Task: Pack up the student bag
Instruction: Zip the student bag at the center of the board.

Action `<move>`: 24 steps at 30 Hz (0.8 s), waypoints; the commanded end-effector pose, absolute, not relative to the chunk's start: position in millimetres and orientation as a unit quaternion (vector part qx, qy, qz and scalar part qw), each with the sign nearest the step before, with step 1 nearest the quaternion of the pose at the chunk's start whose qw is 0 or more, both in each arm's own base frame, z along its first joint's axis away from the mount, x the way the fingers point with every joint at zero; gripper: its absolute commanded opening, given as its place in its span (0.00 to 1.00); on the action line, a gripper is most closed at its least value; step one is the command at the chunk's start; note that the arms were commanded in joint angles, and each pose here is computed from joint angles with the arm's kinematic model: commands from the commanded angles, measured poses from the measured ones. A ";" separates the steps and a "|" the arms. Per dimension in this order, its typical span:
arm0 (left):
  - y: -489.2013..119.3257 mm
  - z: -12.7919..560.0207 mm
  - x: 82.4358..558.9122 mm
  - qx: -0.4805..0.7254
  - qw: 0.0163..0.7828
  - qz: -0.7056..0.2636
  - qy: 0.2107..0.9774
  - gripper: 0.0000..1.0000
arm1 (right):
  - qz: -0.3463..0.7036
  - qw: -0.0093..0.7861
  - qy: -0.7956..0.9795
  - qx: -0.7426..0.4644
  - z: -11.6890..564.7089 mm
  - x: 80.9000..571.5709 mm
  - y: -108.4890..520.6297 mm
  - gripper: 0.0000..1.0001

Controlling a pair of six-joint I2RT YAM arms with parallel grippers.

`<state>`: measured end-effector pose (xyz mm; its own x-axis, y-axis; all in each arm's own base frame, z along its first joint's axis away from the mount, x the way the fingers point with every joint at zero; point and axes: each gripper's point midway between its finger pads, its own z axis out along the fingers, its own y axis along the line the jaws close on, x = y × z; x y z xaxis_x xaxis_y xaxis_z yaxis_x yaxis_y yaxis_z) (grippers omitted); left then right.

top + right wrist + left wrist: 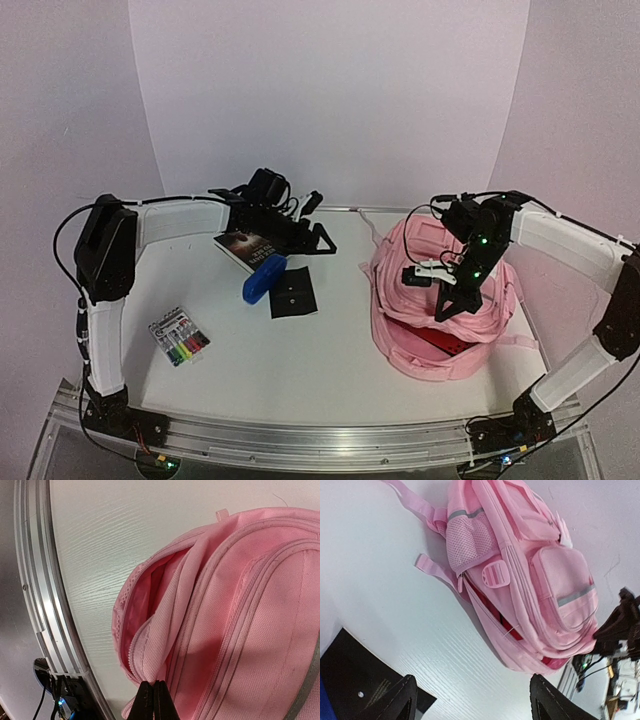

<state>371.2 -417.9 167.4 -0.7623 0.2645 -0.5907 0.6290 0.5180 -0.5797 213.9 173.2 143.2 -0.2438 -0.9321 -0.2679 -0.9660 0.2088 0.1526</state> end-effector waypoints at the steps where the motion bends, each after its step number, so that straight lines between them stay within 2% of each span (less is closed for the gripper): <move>1: -446.9 174.2 376.6 0.381 0.272 -0.410 0.783 0.75 | 0.124 0.085 0.762 -0.629 174.2 214.1 165.4 0.00; 7: -476.4 154.8 386.8 0.448 0.299 -0.387 0.748 0.70 | 0.088 0.061 0.754 -0.648 164.7 192.2 138.6 0.00; 11: -499.6 124.0 373.6 0.483 0.286 -0.371 0.740 0.62 | 0.075 0.031 0.767 -0.637 151.7 183.1 126.7 0.02; 12: -505.7 117.6 368.0 0.490 0.280 -0.371 0.737 0.59 | 0.074 0.030 0.774 -0.629 152.2 184.8 126.8 0.08; 15: -518.5 102.8 358.3 0.498 0.273 -0.369 0.736 0.47 | 0.079 0.044 0.796 -0.598 165.4 193.6 133.8 0.34; 17: -524.7 95.3 356.1 0.502 0.276 -0.363 0.735 0.41 | 0.086 0.067 0.807 -0.580 180.7 202.0 141.1 0.47; 19: -528.7 87.6 356.0 0.503 0.278 -0.357 0.736 0.37 | 0.090 0.093 0.817 -0.562 196.3 211.5 146.5 0.54; 24: -532.8 74.9 362.4 0.495 0.277 -0.351 0.745 0.32 | 0.091 0.124 0.854 -0.497 213.3 239.3 141.6 0.61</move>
